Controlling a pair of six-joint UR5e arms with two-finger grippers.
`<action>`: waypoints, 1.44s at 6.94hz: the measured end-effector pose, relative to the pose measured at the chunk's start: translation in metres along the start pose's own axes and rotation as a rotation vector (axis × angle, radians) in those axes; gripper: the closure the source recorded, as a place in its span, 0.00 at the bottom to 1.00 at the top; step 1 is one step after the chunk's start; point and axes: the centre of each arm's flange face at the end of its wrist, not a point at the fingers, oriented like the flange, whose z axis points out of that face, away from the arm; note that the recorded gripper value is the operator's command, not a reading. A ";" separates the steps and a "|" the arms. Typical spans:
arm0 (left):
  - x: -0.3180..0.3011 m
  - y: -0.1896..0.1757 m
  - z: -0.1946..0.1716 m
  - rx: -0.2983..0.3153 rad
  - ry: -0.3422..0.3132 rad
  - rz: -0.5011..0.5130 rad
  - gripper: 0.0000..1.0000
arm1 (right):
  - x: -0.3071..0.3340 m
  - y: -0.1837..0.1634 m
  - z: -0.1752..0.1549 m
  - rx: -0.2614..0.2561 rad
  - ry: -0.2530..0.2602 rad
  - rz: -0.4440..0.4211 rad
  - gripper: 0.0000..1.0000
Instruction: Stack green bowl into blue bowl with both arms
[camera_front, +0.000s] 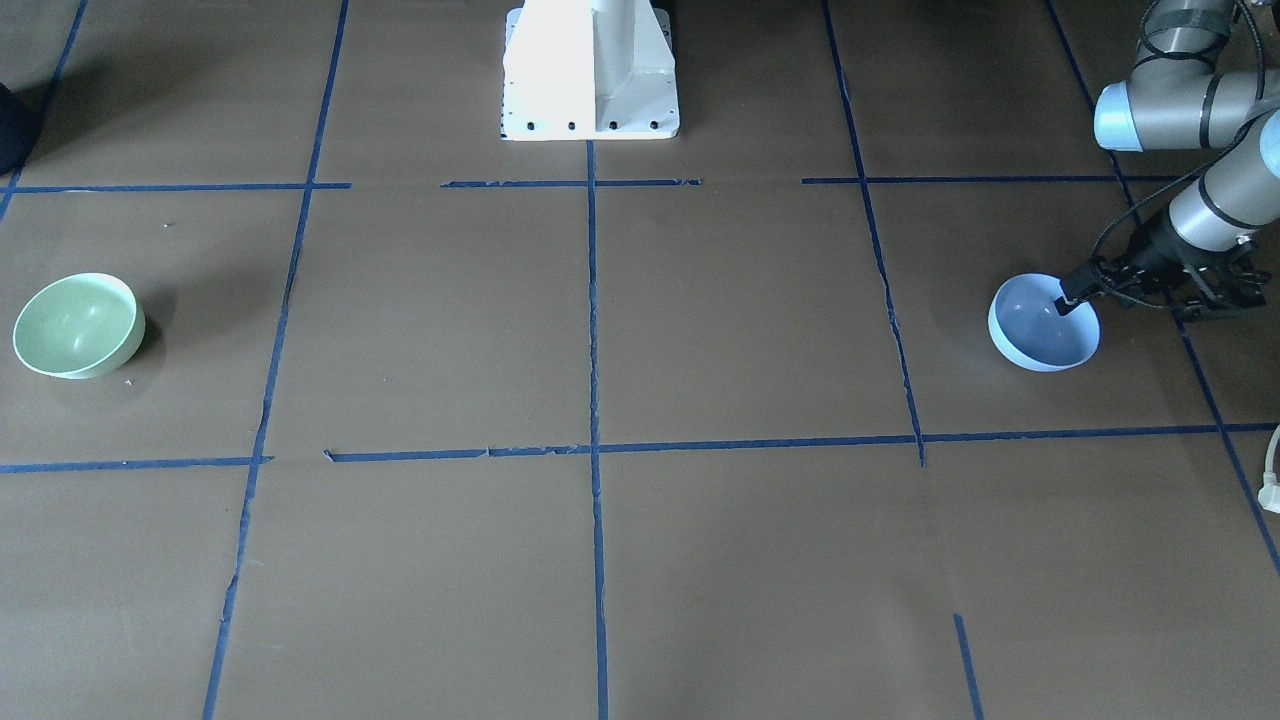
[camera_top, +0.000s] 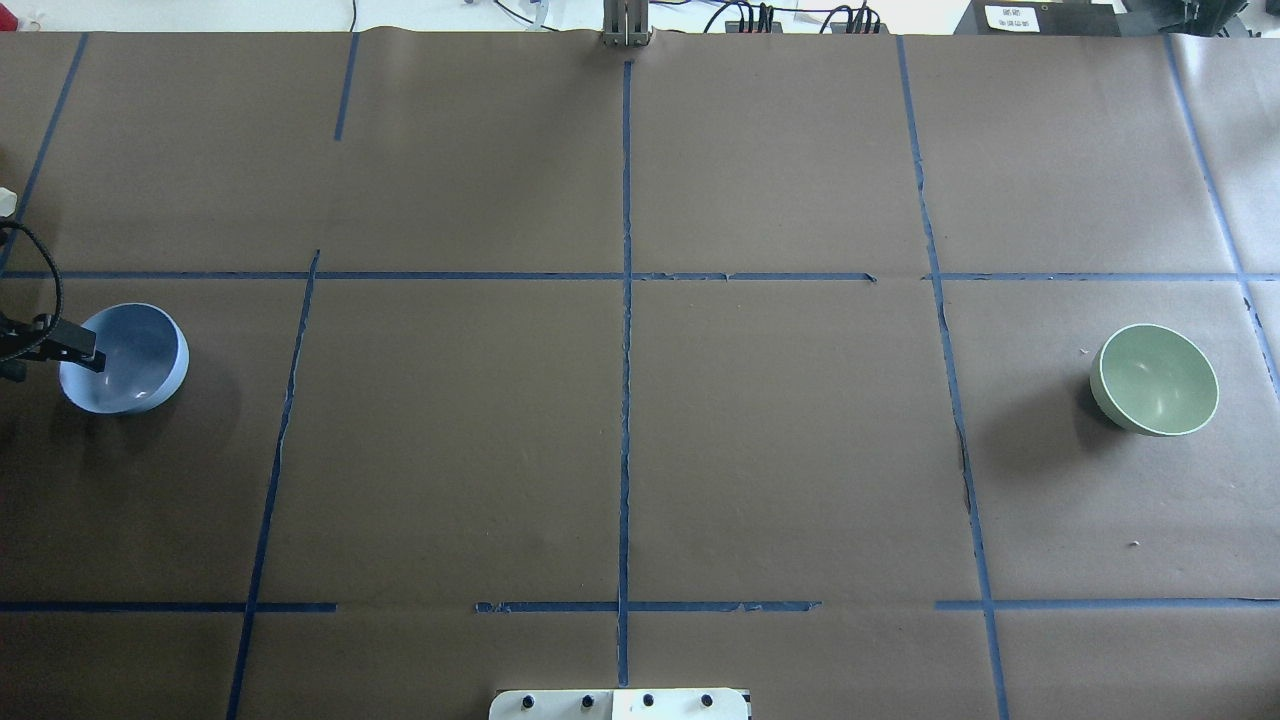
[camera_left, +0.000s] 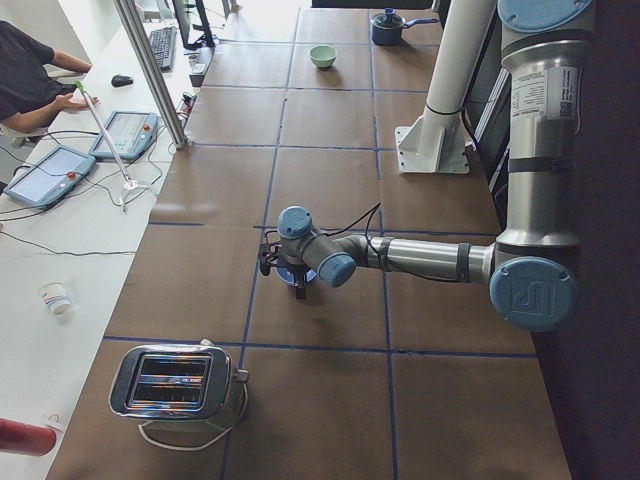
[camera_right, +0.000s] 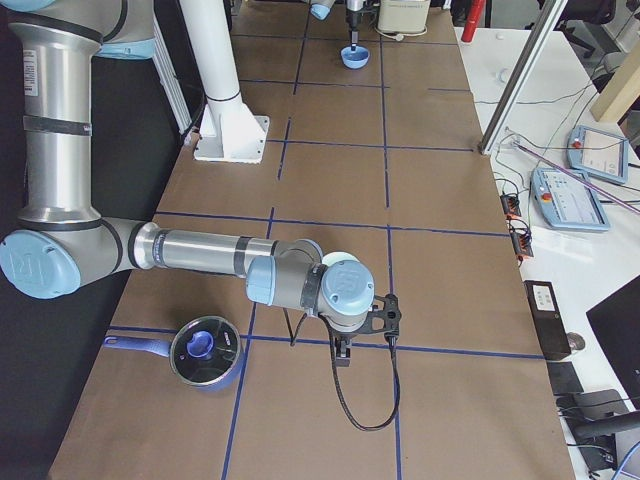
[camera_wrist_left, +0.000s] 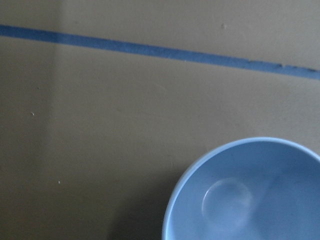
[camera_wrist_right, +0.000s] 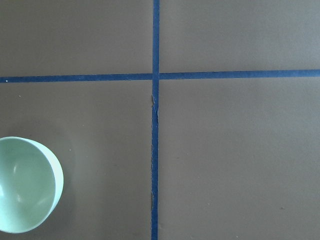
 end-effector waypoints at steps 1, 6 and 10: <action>0.000 0.001 0.006 -0.007 -0.004 0.001 0.67 | 0.000 0.000 0.000 0.001 0.000 -0.001 0.00; 0.018 0.008 -0.008 -0.084 0.089 -0.001 1.00 | -0.003 -0.004 -0.005 0.011 0.001 -0.005 0.00; 0.202 -0.035 -0.086 -0.107 0.264 -0.210 1.00 | -0.014 -0.020 -0.021 0.035 0.056 -0.030 0.00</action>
